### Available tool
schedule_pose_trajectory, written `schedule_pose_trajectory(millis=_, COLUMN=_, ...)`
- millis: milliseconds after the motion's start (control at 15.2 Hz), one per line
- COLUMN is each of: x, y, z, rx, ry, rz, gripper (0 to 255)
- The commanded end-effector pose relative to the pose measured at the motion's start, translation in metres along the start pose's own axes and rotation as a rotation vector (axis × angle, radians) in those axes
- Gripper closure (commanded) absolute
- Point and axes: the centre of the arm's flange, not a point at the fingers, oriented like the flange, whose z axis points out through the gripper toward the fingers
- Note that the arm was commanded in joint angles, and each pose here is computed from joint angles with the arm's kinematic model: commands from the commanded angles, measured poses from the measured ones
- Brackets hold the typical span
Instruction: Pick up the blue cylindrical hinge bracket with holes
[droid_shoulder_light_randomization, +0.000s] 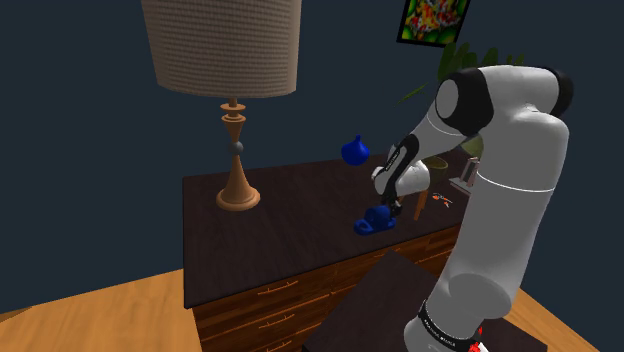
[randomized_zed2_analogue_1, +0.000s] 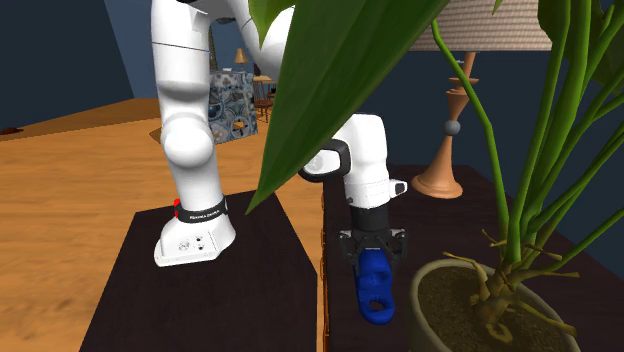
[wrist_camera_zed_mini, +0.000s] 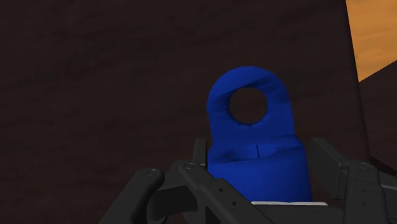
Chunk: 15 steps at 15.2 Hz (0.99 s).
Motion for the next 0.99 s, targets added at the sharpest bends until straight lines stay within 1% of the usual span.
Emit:
schedule_pose_trajectory(millis=0, x=-0.002, y=0.001, z=-0.009, rx=0.001, ry=-0.001, rz=-0.001, gripper=255)
schedule_pose_trajectory(millis=792, x=-0.014, y=0.013, z=-0.070, rx=0.001, ry=-0.001, rz=-0.001, gripper=255)
schedule_pose_trajectory(millis=924, x=-0.014, y=0.013, z=-0.070, rx=0.001, ry=-0.001, rz=-0.001, gripper=255)
